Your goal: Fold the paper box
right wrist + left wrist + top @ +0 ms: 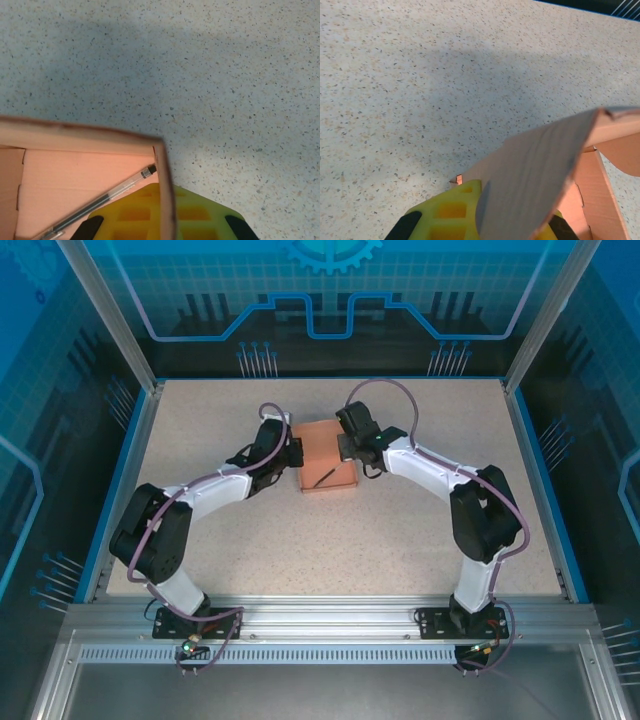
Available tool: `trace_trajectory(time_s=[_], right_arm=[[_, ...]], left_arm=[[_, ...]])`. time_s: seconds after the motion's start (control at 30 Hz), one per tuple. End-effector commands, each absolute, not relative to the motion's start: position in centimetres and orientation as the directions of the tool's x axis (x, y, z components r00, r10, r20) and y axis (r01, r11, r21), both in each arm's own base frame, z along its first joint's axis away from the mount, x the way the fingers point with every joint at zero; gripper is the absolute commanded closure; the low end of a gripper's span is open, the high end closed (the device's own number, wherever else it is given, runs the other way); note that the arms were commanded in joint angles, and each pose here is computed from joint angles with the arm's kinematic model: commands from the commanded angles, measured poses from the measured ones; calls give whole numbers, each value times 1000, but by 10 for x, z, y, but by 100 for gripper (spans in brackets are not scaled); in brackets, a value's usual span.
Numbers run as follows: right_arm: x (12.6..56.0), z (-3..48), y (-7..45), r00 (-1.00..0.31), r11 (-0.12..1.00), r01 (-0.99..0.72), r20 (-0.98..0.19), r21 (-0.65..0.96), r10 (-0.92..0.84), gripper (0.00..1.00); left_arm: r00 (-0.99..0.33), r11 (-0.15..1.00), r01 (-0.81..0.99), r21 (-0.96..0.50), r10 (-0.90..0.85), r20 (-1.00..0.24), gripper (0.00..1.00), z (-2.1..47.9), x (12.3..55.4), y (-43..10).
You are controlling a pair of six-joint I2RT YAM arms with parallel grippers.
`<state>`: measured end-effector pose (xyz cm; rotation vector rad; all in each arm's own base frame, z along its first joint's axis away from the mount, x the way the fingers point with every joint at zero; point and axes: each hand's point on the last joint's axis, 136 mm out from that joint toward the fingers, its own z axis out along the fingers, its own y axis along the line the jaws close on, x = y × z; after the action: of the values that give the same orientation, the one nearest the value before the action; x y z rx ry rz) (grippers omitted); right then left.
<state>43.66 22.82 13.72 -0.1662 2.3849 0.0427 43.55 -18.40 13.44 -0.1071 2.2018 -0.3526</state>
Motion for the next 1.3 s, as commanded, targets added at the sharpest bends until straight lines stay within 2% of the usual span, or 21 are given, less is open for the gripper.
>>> trace_trajectory(time_s=[0.0,0.63,1.27], right_arm=[[446,140,232,-708,996,-83,-705,23,-43,100],[438,118,249,-642,981,-113,-765,157,48,100],[408,92,247,-608,975,-192,-794,113,-27,100]], left_arm=[[-519,952,-22,-304,-271,-811,100,149,443,-176],[-431,971,-83,-223,-236,-871,100,122,420,-182],[-418,973,-109,-206,-232,-878,100,88,385,-196]])
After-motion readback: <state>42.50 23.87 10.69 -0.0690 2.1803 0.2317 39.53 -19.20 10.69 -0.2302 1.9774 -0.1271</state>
